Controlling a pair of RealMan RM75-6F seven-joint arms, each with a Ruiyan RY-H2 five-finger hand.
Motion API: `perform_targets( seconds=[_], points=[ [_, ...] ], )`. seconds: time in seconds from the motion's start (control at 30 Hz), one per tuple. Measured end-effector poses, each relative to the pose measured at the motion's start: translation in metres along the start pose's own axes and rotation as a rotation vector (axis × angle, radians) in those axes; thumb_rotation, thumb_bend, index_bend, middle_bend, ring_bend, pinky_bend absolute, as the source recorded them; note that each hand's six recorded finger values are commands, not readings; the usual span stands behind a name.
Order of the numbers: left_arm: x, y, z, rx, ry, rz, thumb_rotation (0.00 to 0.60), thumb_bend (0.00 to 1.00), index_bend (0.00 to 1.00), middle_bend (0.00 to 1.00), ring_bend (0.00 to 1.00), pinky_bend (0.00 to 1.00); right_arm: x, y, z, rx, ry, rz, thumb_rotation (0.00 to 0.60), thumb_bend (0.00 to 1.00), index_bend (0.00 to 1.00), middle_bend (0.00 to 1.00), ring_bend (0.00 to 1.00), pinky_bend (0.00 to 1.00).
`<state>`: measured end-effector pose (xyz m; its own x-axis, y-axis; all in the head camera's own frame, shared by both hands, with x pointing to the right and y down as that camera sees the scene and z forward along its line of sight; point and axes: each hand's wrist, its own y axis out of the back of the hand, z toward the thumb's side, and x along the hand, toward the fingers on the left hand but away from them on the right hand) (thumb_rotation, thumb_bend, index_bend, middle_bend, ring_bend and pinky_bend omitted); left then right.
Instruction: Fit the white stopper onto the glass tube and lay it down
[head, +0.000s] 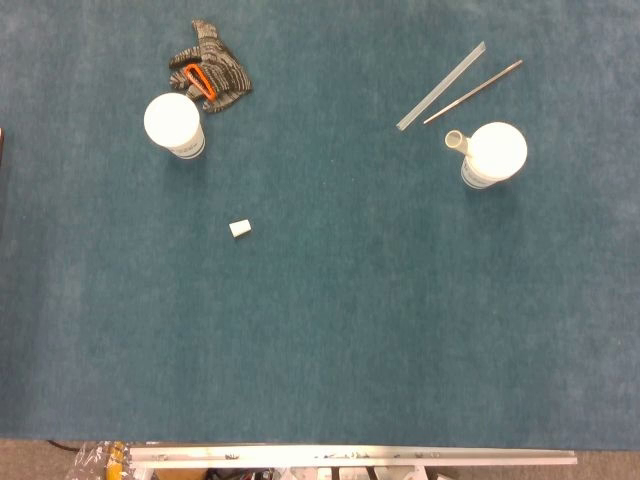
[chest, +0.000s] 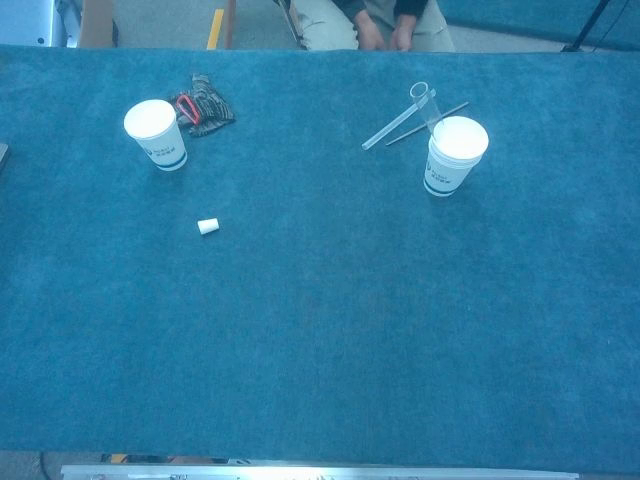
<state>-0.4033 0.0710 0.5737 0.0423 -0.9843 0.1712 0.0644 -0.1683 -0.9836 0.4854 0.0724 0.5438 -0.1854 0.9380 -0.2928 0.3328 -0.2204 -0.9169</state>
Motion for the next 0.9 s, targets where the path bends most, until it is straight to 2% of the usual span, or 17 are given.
perform_targets(
  seconds=[0.23,0.4,0.53,0.7,0.8,0.9],
  points=[
    [-0.001,-0.001,0.000,-0.013,-0.010,-0.002,0.600,0.32,0.24,0.18,0.02,0.00,0.000,-0.002,0.003,-0.003,0.010,0.006,0.600,0.32,0.23,0.13,0.04,0.18],
    [0.001,-0.003,0.004,-0.034,-0.041,-0.027,0.600,0.32,0.24,0.18,0.02,0.00,-0.001,-0.001,0.006,-0.006,0.024,0.005,0.600,0.32,0.23,0.13,0.04,0.18],
    [0.004,-0.010,0.012,-0.054,-0.092,-0.077,0.600,0.32,0.26,0.18,0.02,0.00,-0.003,-0.003,0.009,-0.009,0.037,0.014,0.600,0.32,0.23,0.13,0.04,0.18],
    [0.010,-0.027,0.031,-0.078,-0.180,-0.177,0.599,0.32,0.31,0.16,0.02,0.00,-0.007,-0.007,0.013,-0.015,0.051,0.031,0.600,0.32,0.23,0.13,0.04,0.18],
    [0.015,-0.038,0.048,-0.091,-0.246,-0.224,0.535,0.32,0.34,0.13,0.01,0.00,-0.009,-0.008,0.014,-0.015,0.060,0.039,0.600,0.32,0.23,0.13,0.04,0.18],
    [0.017,-0.050,0.064,-0.104,-0.302,-0.266,0.398,0.32,0.35,0.08,0.00,0.00,-0.012,-0.008,0.016,-0.015,0.069,0.045,0.600,0.32,0.23,0.13,0.04,0.18]
  ],
)
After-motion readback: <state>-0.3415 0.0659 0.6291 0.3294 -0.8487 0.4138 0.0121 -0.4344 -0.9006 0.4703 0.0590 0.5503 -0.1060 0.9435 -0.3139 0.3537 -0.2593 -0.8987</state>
